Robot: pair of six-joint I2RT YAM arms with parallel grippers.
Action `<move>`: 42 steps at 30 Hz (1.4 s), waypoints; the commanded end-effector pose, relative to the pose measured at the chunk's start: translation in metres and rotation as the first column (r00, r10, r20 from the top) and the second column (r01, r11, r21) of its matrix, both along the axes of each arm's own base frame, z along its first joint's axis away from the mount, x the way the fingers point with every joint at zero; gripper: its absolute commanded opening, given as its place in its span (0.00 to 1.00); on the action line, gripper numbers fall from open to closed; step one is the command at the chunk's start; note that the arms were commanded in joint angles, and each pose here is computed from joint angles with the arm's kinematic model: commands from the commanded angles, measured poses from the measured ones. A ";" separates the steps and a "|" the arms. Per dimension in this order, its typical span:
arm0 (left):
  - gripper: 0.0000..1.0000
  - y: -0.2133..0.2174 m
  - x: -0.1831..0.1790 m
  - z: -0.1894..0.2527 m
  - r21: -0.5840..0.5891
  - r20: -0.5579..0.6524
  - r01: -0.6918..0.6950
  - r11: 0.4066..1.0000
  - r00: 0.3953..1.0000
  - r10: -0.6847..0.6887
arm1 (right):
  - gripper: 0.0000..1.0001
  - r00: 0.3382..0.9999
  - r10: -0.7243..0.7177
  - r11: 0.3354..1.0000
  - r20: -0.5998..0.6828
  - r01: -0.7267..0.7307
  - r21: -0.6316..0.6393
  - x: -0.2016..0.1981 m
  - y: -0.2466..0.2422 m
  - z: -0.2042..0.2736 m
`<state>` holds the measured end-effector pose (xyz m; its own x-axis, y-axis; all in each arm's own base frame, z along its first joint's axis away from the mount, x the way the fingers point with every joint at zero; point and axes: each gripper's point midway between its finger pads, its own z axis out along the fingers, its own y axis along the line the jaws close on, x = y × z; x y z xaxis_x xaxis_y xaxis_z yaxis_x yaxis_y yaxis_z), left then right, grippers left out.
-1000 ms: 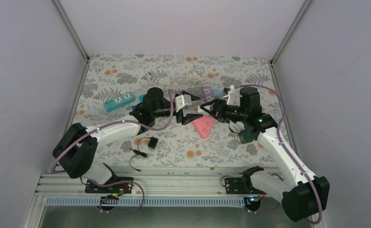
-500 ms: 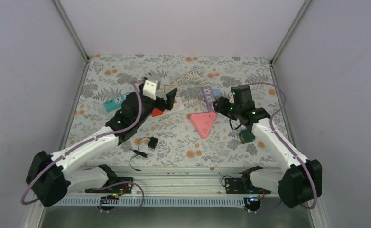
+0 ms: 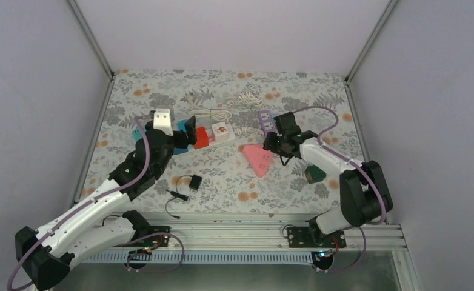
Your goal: Insert the plug
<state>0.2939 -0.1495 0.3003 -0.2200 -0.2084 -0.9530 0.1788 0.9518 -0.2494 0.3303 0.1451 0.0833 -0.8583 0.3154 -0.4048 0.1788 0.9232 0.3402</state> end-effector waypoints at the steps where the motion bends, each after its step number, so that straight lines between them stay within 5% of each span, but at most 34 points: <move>1: 1.00 0.021 -0.003 -0.023 0.080 -0.040 -0.081 0.993 0.996 0.085 | 0.37 0.996 -0.040 0.999 0.081 0.042 -0.026 0.023 0.009 0.015; 42: 1.00 0.027 0.000 -0.040 0.141 -0.059 -0.120 0.983 0.990 0.129 | 0.38 0.994 -0.110 0.994 0.003 0.110 -0.003 0.011 0.017 0.008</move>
<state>0.2930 -0.1245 0.2608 -0.2695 -0.1149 -0.9561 0.0535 0.9895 -0.1339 0.3354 0.1611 0.0813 -0.8399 0.3861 -0.3814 0.2689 0.9065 0.3255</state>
